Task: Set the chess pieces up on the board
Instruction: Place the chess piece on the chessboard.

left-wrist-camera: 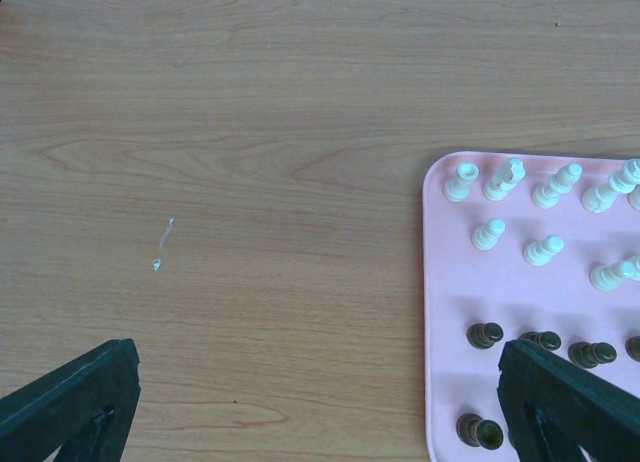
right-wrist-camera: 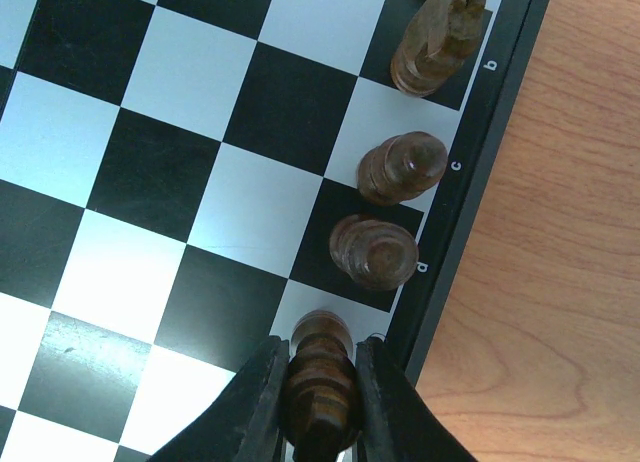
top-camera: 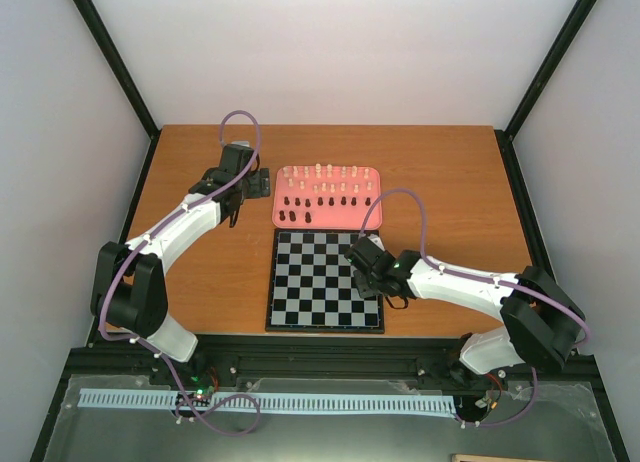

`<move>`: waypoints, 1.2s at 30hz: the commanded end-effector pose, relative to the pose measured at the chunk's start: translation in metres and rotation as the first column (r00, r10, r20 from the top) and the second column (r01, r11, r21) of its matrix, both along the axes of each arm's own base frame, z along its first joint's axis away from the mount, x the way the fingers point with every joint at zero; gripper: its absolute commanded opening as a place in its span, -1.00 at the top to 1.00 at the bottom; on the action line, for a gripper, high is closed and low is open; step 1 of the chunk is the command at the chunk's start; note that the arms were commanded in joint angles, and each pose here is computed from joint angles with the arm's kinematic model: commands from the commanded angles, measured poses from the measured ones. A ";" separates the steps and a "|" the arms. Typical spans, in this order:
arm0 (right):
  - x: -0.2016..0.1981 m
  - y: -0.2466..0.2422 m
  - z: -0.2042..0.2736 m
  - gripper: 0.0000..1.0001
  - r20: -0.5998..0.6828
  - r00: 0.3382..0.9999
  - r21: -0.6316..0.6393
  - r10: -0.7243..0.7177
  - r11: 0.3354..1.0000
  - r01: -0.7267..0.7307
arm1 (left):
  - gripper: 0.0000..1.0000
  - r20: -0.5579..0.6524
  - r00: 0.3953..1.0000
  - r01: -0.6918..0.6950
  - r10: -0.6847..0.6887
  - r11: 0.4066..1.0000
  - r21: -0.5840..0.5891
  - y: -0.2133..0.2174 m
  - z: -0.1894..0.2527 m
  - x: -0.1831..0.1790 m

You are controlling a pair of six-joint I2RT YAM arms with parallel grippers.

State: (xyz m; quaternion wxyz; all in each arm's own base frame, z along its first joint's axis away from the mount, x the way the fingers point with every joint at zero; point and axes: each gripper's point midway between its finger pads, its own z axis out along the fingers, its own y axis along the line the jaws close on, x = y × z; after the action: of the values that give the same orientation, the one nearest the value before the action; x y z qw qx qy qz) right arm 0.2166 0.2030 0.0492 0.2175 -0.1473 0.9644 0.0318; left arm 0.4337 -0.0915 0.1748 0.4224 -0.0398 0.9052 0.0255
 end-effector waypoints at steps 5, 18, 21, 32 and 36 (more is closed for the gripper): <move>-0.015 -0.004 -0.008 0.71 -0.048 0.999 -0.013 0.006 1.000 -0.007 | -1.00 0.035 0.999 0.001 0.000 1.000 -0.017 -0.002 0.015 0.006; -0.018 -0.006 -0.007 0.69 -0.049 0.999 -0.022 0.005 1.000 -0.006 | -0.99 0.039 0.999 0.001 0.000 1.000 -0.017 -0.001 0.017 0.005; -0.018 -0.008 -0.006 0.65 -0.043 0.999 -0.026 -0.001 1.000 0.000 | -0.99 0.041 0.999 0.001 0.000 1.000 -0.018 -0.002 0.018 0.005; -0.018 -0.008 -0.003 0.38 -0.033 0.999 -0.022 0.003 1.000 -0.004 | -0.99 0.039 0.999 0.002 -0.001 1.000 -0.018 -0.002 0.017 0.005; -0.016 -0.006 -0.003 0.31 -0.030 0.999 -0.019 0.009 1.000 -0.010 | -1.00 0.041 0.999 0.001 -0.001 1.000 -0.018 -0.002 0.018 0.005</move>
State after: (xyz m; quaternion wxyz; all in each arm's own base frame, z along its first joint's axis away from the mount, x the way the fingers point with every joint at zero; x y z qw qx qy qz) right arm 0.2021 0.1960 0.0438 0.1964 -0.1496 0.9687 0.0247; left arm 0.4337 -0.0920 0.1747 0.4221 -0.0392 0.9054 0.0242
